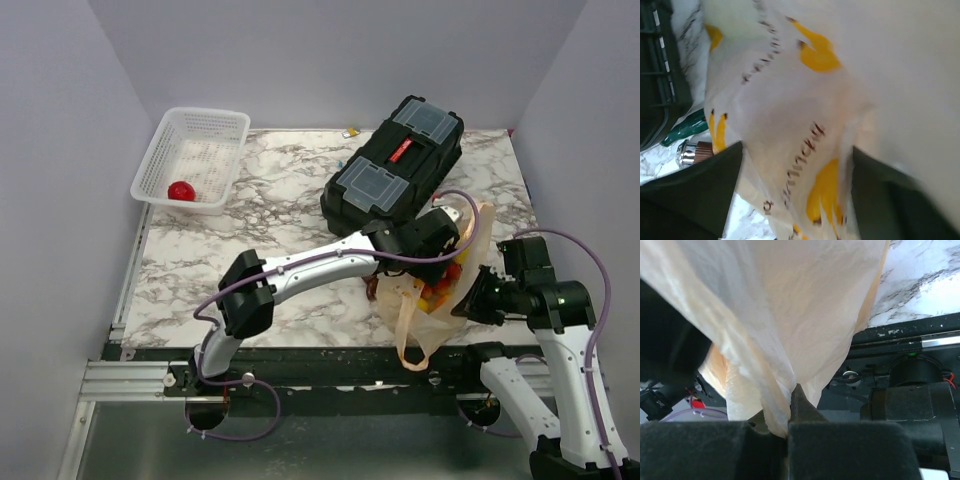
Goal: Take the fake fruits out of the plastic bag
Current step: Adjust the plastic bag at the center of the board.
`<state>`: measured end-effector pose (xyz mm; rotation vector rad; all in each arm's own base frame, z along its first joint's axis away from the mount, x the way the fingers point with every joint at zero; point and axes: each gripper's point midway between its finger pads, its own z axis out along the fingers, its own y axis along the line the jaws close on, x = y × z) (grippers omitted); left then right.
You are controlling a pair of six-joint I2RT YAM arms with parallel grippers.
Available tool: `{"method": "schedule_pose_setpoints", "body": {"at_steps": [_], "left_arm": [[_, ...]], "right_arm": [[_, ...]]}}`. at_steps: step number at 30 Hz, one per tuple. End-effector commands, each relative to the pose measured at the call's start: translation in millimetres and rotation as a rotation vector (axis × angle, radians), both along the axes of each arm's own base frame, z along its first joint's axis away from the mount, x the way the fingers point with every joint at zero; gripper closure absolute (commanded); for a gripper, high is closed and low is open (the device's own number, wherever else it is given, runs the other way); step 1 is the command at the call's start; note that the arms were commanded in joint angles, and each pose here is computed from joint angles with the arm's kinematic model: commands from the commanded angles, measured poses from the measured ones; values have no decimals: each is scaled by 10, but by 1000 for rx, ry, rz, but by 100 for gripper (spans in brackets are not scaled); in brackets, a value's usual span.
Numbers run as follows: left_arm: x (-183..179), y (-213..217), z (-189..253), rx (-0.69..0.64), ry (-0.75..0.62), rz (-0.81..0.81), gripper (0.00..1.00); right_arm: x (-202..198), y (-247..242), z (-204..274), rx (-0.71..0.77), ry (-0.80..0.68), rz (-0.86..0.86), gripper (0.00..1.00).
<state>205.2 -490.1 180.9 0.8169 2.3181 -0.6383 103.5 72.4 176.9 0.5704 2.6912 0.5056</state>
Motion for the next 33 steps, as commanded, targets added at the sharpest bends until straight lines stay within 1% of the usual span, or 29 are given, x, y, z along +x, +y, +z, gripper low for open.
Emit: {"method": "schedule_pose_setpoints", "body": {"at_steps": [1,3,4,5,6,7,8,9,11,12,15,16,18,20,22,25,29,33], "left_arm": [[546,364,-124,160,-139,193,44],[761,484,-12,135,-173,237,61],[866,559,62,120,-189,254,72],[971,632,137,108,-208,280,87],[1085,720,205,100,-224,303,94],[1183,765,259,83,-227,302,98],[1263,813,321,75,-225,306,100],[1347,878,359,74,-217,320,100],[1402,885,439,55,-195,283,100],[1394,877,461,45,-182,260,100],[1195,748,515,-22,-120,140,100],[1110,708,530,-49,-93,107,97],[945,657,586,-104,-37,59,84],[795,624,701,-165,2,19,70],[641,613,855,-224,29,-29,59],[457,663,1124,-293,41,-75,47],[183,776,1434,-368,59,-139,35],[-189,882,1654,-461,89,-215,32]], "right_arm": [[-48,-111,-9,-49,-21,-48,99],[-52,-163,-30,-72,-30,-73,99],[-51,-193,-31,-85,-37,-87,99],[-47,-233,-35,-103,-45,-104,99],[-39,-265,-42,-118,-47,-120,99],[-21,-306,-36,-136,-54,-140,99],[-9,-328,-27,-146,-59,-152,99],[2,-355,-2,-158,-69,-161,99],[-1,-365,22,-159,-87,-166,99],[-4,-367,29,-158,-97,-169,99],[9,-353,69,-148,-129,-162,99],[25,-339,100,-141,-146,-153,99],[62,-336,160,-138,-180,-148,99],[97,-417,212,-176,-199,-174,99],[151,-434,273,-185,-227,-174,99],[204,-445,298,-192,-244,-176,99],[227,-440,315,-190,-256,-174,99],[253,-454,364,-193,-288,-181,99]]}}
